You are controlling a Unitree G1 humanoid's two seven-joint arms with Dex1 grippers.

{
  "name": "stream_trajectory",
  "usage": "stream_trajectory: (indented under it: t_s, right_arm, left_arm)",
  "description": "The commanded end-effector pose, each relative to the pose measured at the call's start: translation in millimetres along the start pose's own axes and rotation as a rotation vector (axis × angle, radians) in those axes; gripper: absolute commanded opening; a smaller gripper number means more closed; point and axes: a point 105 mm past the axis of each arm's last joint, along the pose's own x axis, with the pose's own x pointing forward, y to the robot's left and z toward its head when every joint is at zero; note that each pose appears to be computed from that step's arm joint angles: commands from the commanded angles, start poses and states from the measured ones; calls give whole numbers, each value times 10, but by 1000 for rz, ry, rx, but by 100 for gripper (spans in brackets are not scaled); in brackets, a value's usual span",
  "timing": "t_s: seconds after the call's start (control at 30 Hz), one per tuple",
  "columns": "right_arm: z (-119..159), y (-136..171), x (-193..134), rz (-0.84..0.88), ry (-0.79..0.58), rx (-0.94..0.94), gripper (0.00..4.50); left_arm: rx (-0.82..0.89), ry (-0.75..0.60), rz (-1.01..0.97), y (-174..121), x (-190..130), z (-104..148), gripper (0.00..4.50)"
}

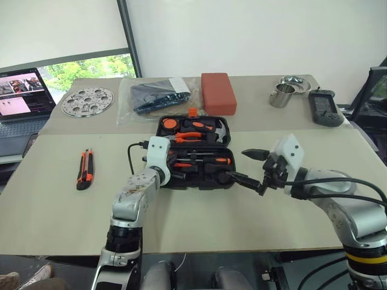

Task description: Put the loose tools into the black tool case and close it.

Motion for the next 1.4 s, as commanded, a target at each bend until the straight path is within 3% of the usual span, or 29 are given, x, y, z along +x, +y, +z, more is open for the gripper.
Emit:
stream_trajectory:
  t_s: [0.03, 0.37, 0.43, 0.6, 0.73, 0.87, 0.97, 1.03, 1.17, 1.4]
  right_arm:
    - [107, 18, -25, 1, -36, -32, 450]
    - [107, 28, -11, 9, -36, -31, 450]
    - [107, 28, -11, 8, -35, -32, 450]
    - [108, 21, -16, 5, -36, -32, 450]
    - [125, 21, -9, 8, -47, -30, 450]
    - [164, 34, 13, 33, -69, -22, 450]
    - [216, 62, 54, 74, -95, -10, 450]
    - [252, 91, 90, 108, -112, -10, 450]
    - [338, 164, 191, 184, -148, -8, 450]
    - [441, 195, 316, 253, -198, -15, 450]
  left_arm:
    - [-21, 84, 23, 34, -67, -206, 1]
    - [-93, 277, 69, 148, -115, -690, 1]
    - [-88, 257, 66, 156, -87, -661, 1]
    - [-77, 110, 22, 110, -33, -356, 1]
    - [-34, -117, -27, 81, -112, 70, 1]
    - [146, -228, 84, 340, -245, 431, 1]
    - [189, -305, 160, 532, -363, 748, 1]
    - [186, -305, 224, 668, -437, 800, 1]
    - [177, -218, 464, 1116, -733, 595, 105]
    - [273, -103, 744, 1786, -1224, 325, 358]
